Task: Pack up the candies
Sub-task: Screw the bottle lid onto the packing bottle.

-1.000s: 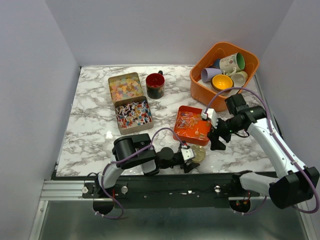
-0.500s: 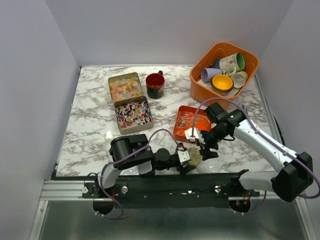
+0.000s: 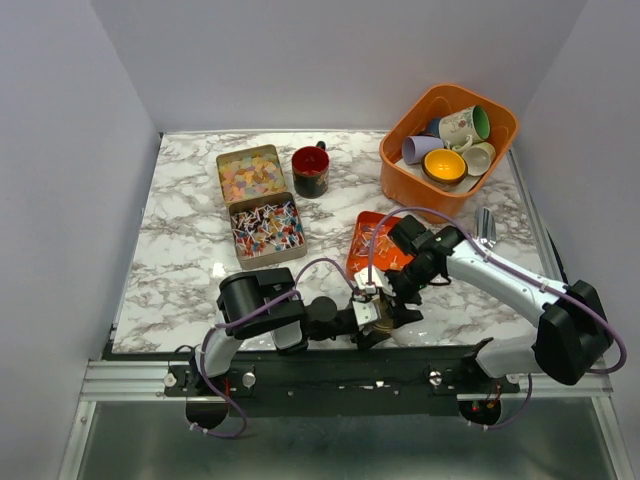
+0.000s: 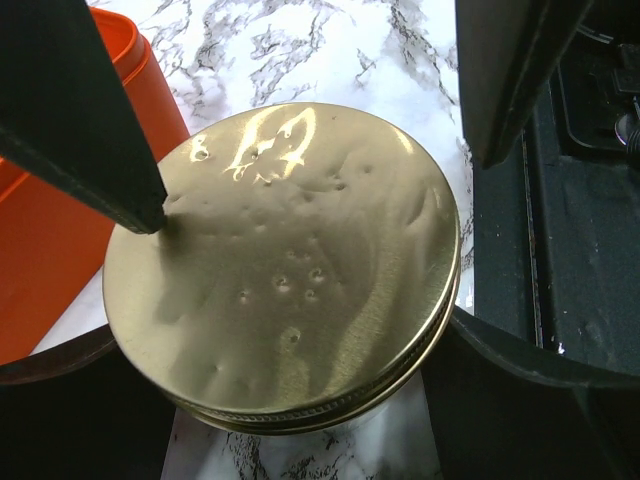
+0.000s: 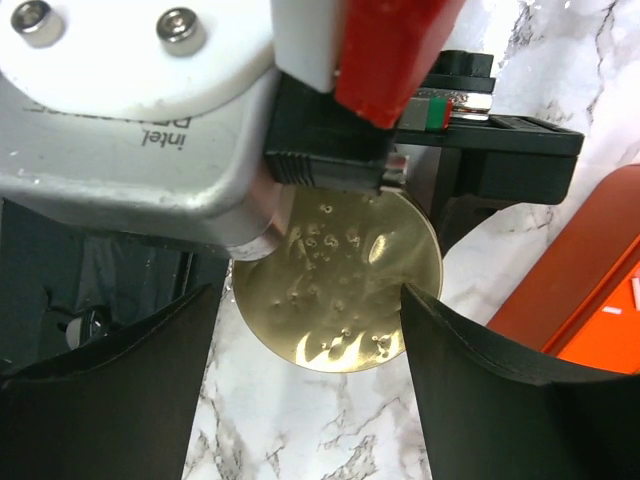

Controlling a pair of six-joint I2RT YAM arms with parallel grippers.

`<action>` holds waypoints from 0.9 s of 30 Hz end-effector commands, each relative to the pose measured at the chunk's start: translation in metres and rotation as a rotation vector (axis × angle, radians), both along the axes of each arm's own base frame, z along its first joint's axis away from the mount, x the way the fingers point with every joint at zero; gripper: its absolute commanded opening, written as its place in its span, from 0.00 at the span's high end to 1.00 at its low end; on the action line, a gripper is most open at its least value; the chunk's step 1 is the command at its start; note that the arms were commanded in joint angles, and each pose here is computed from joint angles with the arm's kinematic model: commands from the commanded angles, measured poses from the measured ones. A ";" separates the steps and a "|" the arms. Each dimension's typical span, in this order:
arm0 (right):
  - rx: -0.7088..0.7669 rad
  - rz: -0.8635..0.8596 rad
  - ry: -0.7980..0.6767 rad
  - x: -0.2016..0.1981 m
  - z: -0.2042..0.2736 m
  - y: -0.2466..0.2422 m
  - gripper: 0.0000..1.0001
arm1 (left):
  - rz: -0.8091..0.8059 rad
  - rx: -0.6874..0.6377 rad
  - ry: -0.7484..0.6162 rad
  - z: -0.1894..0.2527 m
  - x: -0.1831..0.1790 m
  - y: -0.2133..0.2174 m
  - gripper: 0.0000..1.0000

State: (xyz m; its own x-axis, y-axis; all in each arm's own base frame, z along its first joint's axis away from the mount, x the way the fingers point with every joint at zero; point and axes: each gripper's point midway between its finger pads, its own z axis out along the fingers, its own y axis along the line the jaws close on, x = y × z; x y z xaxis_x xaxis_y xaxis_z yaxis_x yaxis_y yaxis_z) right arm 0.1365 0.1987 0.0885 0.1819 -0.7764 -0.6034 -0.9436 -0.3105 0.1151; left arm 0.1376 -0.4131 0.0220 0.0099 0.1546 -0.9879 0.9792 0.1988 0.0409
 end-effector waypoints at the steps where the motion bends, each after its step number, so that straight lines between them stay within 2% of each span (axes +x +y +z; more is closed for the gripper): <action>1: -0.011 0.014 -0.011 -0.002 -0.008 -0.001 0.20 | 0.000 -0.182 -0.114 0.047 0.005 -0.002 0.37; 5: -0.017 0.000 -0.008 -0.007 -0.006 -0.006 0.21 | 0.006 -0.184 -0.114 0.048 0.007 -0.002 0.40; 10: 0.044 -0.085 -0.051 0.009 0.008 0.009 0.32 | 0.003 -0.181 -0.109 0.046 0.007 -0.002 0.40; 13: 0.053 -0.114 -0.051 0.014 0.009 0.015 0.45 | 0.002 -0.184 -0.108 0.047 0.007 -0.003 0.40; 14: 0.049 -0.117 -0.049 0.014 0.007 0.016 0.46 | 0.002 -0.183 -0.108 0.047 0.007 -0.003 0.40; 17: 0.040 -0.087 -0.070 0.011 0.000 0.016 0.46 | 0.008 -0.180 -0.107 0.046 0.007 -0.001 0.40; 27: -0.058 -0.064 -0.066 -0.004 -0.035 0.002 0.39 | 0.023 -0.182 -0.117 0.048 0.011 -0.001 0.39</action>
State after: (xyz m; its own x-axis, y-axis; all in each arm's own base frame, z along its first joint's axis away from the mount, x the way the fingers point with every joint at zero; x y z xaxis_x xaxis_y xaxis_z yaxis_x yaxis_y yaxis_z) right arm 0.1415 0.2193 0.0828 0.1815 -0.7559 -0.6291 -0.9655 -0.2585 0.0322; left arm 0.1403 -0.4113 0.0214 -0.0064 0.1533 -0.9882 0.9778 0.2081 0.0259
